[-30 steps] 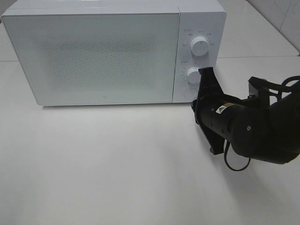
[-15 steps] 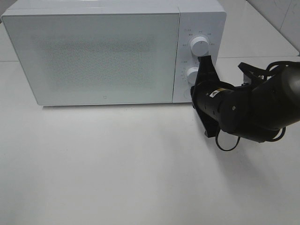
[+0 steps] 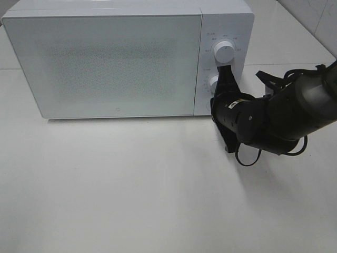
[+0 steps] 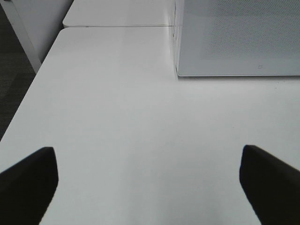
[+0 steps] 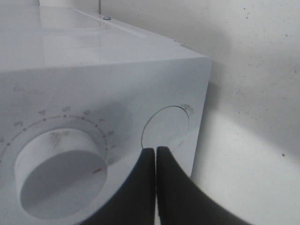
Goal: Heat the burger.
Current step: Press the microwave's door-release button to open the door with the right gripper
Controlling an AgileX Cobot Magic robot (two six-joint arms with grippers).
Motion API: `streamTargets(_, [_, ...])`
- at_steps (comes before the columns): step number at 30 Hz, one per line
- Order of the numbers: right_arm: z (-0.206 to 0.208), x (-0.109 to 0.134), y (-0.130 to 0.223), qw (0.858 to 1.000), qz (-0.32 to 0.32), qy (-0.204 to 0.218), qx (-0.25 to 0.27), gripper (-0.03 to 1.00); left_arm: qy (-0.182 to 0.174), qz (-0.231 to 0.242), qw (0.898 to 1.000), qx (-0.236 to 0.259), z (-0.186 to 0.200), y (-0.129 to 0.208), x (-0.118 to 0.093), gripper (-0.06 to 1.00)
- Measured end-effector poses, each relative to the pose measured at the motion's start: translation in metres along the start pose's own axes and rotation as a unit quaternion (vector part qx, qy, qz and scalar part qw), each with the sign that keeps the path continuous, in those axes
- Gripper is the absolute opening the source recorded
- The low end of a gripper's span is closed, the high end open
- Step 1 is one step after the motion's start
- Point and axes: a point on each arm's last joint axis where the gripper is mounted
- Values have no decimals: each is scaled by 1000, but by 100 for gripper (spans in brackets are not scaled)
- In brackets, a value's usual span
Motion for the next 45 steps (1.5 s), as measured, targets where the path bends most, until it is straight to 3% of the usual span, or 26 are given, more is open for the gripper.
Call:
streamTargets(25, [-23, -5, 2, 1000, -16, 4, -19, 1, 0, 0, 1000, 0, 0, 0, 0, 97])
streamTargets(45, [-25, -7, 0, 999, -23, -22, -39, 1, 0, 0, 1000, 0, 0, 0, 0, 97])
Point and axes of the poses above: a point on each arm's last joint axis where the gripper is mounted, z pointing back along that axis away from the gripper, x along the wrist's bending axis when the last joint is at zero, y = z × x, and after that the axes turned 3 degrees about z, right-handed
